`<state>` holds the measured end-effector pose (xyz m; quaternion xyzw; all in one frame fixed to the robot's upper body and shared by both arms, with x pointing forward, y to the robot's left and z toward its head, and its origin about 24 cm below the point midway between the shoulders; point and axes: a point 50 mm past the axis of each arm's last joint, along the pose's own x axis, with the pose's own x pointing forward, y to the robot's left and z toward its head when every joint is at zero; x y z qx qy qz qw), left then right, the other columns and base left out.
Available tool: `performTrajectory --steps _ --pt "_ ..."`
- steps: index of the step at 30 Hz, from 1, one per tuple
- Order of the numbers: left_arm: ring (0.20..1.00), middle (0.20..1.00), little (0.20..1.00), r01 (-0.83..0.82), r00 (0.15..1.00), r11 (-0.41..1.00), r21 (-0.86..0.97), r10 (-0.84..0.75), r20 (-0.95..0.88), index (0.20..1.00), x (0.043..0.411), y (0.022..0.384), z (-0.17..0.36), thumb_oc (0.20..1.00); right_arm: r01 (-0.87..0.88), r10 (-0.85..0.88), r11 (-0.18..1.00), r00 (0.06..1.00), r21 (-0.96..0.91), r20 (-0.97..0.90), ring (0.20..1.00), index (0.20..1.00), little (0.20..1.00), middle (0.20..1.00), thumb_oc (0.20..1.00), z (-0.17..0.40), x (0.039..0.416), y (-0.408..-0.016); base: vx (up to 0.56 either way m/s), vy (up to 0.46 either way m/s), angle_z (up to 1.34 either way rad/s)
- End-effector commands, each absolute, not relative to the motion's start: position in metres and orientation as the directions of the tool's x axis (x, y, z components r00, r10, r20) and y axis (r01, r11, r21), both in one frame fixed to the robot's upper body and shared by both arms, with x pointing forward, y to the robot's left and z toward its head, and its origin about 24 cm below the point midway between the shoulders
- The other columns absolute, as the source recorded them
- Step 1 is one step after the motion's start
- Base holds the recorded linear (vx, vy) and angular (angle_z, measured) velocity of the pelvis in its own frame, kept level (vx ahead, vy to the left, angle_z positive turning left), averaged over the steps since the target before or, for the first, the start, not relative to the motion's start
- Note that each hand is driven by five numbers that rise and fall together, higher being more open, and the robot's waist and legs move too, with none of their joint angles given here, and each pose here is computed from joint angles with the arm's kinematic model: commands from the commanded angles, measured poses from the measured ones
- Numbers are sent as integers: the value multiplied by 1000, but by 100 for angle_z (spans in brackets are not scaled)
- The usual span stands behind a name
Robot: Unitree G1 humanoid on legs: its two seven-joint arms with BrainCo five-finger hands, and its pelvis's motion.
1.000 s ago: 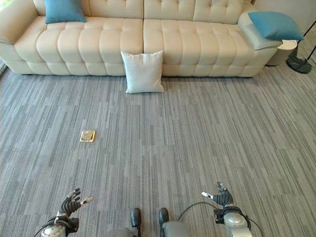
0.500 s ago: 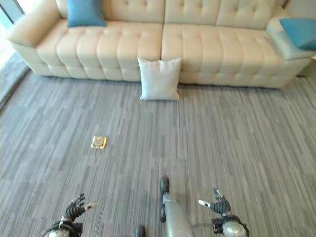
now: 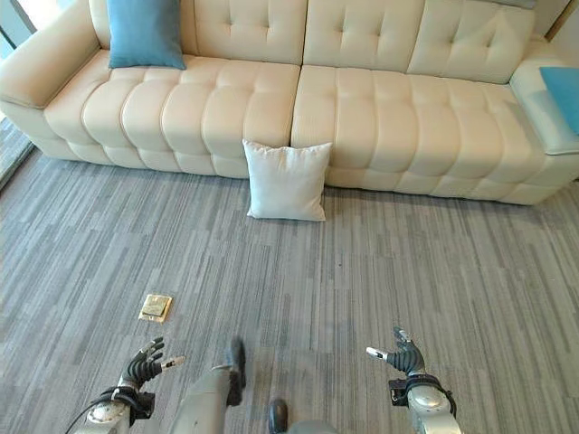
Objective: Pick up all the scattered cushions and arrange them neatly on the sofa.
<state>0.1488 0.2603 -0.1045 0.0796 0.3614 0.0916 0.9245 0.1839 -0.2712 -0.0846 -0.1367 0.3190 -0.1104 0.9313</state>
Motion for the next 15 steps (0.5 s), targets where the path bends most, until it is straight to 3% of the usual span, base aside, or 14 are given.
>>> performTrajectory --steps 1,3,7,15 --pt "1000 1000 1000 -86 773 962 260 230 -591 1000 158 265 -92 1000 150 -341 914 788 -377 -513 1000 1000 1000 1000 1000 -72 182 -289 741 263 -47" --pt "1000 1000 1000 -70 746 954 291 244 -620 1000 150 271 -96 1000 92 -283 929 800 -358 -529 1000 1000 1000 1000 1000 -77 181 -275 976 453 -87" --pt "1000 1000 1000 -79 756 948 307 257 -601 1000 156 276 -92 1000 59 -244 937 817 -346 -523 1000 1000 1000 1000 1000 -76 187 -264 415 232 -55" --pt "1000 1000 1000 -96 759 949 299 264 -595 1000 161 274 -91 1000 37 -216 937 845 -348 -489 1000 1000 1000 1000 1000 -68 199 -260 439 138 13"
